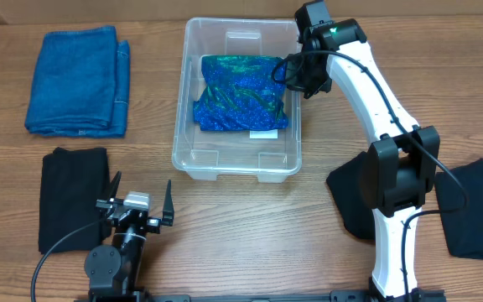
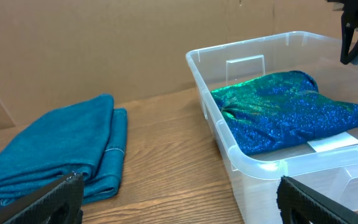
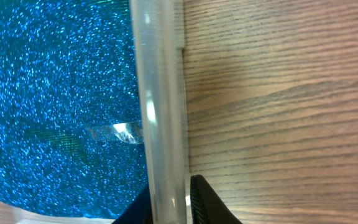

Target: Pack container

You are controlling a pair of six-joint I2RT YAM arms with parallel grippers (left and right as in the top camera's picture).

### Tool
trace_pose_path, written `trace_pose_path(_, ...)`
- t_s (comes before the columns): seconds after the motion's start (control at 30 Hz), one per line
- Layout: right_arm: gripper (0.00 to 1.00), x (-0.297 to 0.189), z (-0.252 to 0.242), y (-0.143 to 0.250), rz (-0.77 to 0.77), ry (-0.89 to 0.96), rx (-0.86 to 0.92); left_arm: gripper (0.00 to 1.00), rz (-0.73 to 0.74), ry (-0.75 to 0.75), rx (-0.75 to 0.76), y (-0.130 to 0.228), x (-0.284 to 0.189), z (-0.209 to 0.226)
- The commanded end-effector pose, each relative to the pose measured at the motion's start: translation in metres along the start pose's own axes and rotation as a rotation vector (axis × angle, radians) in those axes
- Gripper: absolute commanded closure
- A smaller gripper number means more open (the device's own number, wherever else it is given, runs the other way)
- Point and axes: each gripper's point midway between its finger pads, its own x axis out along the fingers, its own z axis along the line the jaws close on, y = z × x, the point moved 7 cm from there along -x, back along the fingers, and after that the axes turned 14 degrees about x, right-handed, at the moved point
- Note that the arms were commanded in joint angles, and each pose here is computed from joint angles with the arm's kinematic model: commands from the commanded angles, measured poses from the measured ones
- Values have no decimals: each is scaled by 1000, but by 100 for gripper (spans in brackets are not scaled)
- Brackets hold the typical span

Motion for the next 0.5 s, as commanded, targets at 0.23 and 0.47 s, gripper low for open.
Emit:
trace_pose_path(0.23,82,-5,-3,-4,-19,-3,-171,0,1,-12,14,1,0,1)
trace_pose_path(0.47,82,-5,-3,-4,-19,-1,-228,0,1,-12,14,1,0,1)
